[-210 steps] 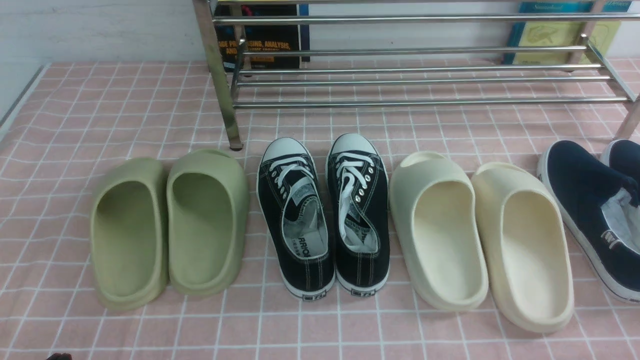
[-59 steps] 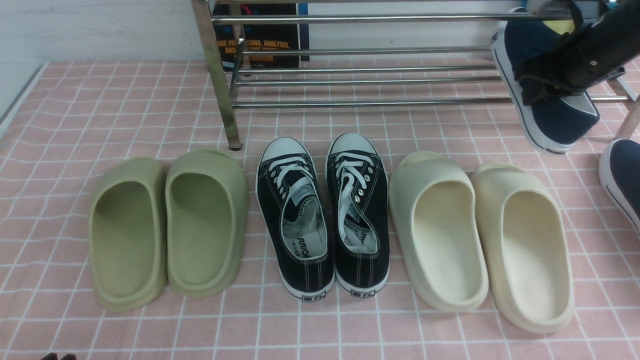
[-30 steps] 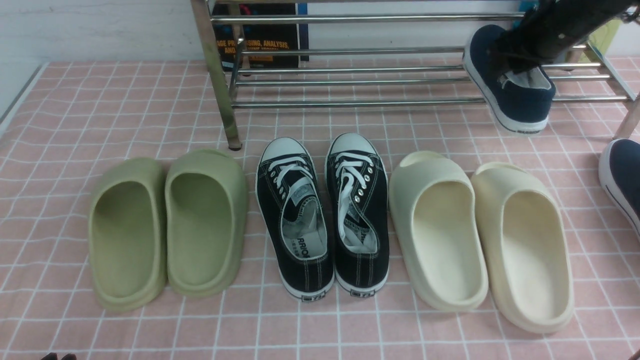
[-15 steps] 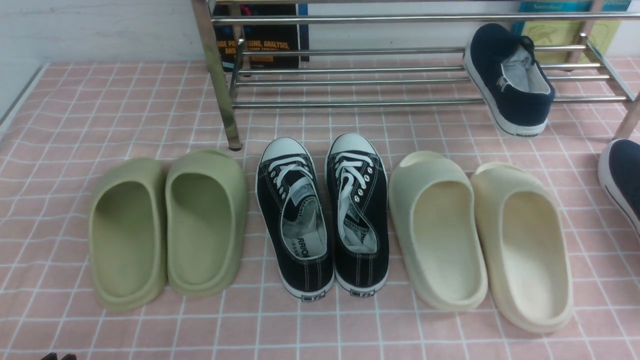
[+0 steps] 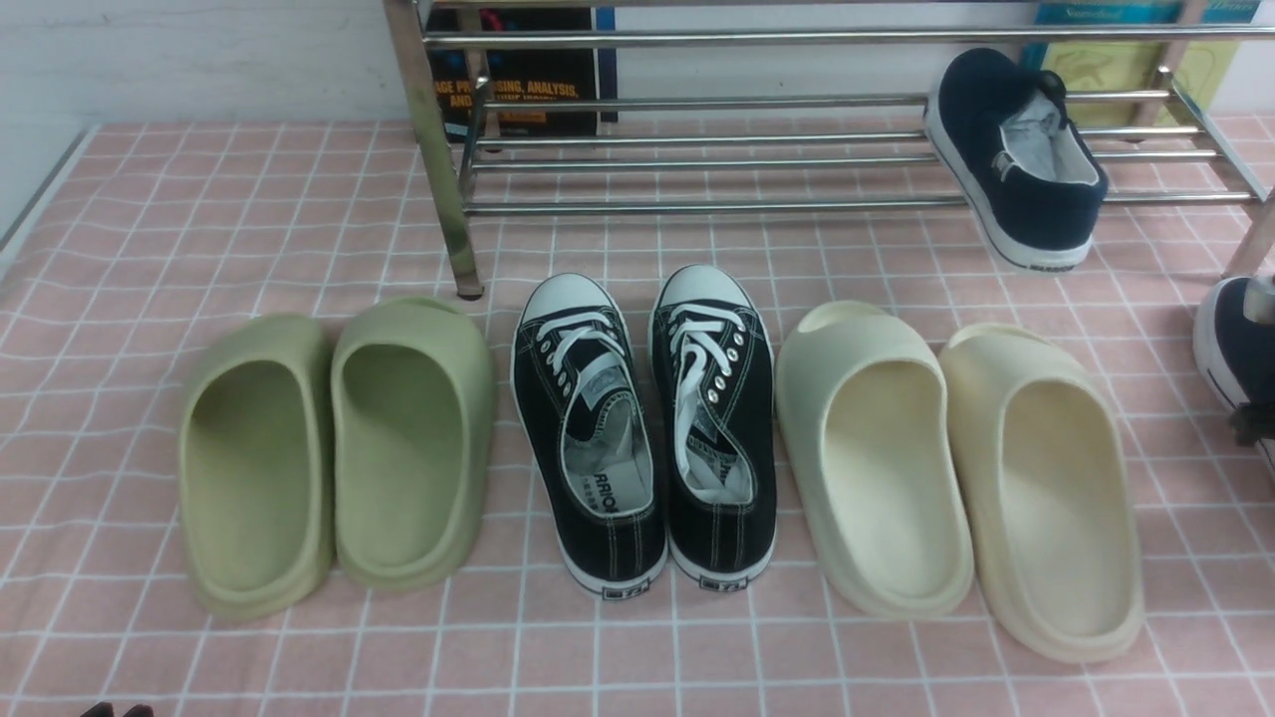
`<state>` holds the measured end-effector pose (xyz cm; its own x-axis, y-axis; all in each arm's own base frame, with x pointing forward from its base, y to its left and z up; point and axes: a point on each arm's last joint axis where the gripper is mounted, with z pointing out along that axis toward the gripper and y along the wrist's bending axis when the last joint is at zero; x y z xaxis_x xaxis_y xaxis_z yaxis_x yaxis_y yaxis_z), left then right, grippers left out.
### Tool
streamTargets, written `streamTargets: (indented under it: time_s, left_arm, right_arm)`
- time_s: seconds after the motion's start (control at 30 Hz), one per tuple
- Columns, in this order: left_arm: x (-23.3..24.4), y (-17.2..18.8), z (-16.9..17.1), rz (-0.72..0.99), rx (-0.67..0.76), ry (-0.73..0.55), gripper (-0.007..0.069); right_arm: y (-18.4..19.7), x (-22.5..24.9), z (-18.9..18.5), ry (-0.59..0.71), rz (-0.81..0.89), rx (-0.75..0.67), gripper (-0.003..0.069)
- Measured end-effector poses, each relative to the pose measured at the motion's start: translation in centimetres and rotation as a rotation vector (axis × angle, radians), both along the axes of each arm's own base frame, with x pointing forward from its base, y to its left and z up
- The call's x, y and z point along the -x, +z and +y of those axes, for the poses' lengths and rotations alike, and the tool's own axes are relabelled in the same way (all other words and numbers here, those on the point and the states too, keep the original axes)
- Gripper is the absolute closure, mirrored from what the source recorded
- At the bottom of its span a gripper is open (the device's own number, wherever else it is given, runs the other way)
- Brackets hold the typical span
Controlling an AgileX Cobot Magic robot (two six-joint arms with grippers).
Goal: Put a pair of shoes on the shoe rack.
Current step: Use the right arm to grab the shoe closest to it, then use the right arm to put a shoe into the shoe rack
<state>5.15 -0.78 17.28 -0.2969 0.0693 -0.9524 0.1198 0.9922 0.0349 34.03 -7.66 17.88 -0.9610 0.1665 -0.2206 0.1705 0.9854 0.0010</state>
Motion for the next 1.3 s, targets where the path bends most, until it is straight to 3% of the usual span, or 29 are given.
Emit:
streamTargets:
  time_s: [0.07,0.3,0.47,0.8,1.3]
  left_arm:
    - [0.0,0.0,0.0,0.0,0.0,0.0,0.0461]
    - [0.0,0.0,0.0,0.0,0.0,0.0,0.0457]
    - [0.0,0.0,0.0,0.0,0.0,0.0,0.0454]
    - [0.0,0.0,0.0,0.0,0.0,0.0,0.0448]
    - [0.0,0.0,0.0,0.0,0.001,0.0,0.0442]
  right_arm:
    - [0.3,0.0,0.2,0.003,-0.007,-0.002,0.0643]
    - [4.6,-0.4,3.5,0.107,0.089,-0.041,0.0648]
    - [8.1,-1.9,6.0,0.189,0.041,-0.004,0.0648]
    - [12.8,-4.3,6.0,0.153,-0.11,0.113,0.0648]
    - [10.4,-15.3,6.0,0.148,-0.283,0.101,0.0648]
